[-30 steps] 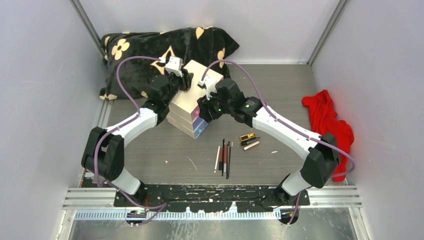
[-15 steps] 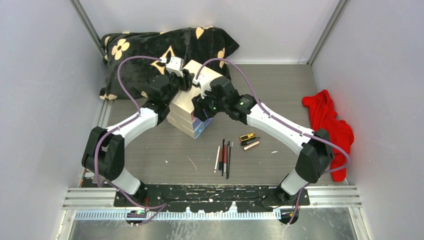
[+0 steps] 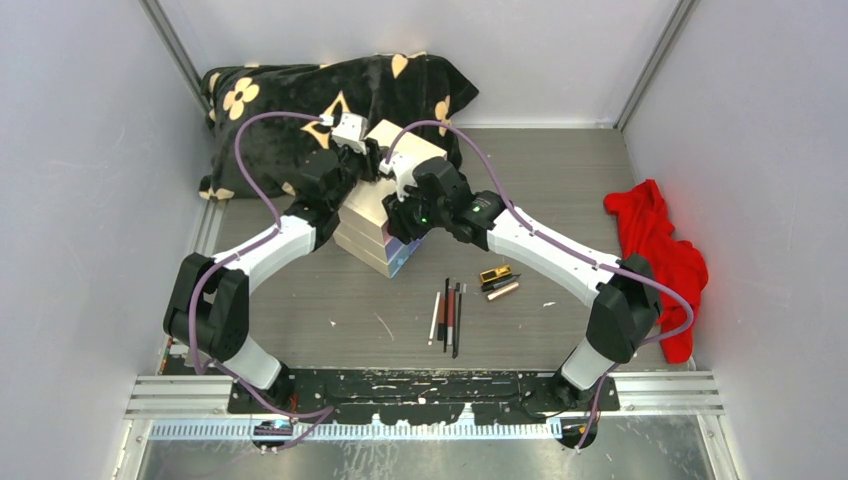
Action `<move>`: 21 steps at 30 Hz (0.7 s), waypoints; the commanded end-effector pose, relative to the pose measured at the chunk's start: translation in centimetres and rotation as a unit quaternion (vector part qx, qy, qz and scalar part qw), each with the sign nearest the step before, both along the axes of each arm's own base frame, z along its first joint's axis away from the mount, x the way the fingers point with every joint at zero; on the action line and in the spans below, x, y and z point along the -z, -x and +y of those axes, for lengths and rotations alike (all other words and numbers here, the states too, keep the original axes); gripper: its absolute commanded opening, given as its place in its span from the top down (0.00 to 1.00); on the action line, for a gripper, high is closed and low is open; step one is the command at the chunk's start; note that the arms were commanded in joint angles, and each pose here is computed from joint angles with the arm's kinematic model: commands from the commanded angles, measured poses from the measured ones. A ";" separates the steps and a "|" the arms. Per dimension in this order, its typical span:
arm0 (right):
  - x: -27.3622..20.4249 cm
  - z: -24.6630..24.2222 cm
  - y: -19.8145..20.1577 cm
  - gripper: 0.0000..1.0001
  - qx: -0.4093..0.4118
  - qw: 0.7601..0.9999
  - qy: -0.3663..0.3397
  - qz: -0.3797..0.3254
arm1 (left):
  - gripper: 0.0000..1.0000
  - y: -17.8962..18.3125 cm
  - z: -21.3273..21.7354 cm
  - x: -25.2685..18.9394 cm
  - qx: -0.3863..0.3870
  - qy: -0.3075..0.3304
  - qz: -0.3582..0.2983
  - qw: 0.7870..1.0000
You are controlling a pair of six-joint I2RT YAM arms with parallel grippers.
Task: Organize the makeup
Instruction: Open the drawer in the storage box.
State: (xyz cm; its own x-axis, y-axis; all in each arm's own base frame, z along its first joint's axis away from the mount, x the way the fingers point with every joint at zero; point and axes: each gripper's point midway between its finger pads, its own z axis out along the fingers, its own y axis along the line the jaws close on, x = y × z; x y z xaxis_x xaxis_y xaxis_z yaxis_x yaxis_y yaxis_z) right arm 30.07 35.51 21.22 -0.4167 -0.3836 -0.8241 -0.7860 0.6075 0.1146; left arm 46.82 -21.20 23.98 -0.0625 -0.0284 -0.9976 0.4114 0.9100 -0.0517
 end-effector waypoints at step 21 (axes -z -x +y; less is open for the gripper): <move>-1.6 -2.8 0.3 0.92 0.046 0.998 0.013 -0.027 | 0.53 7.2 4.2 20.8 -0.045 -0.111 0.331 0.936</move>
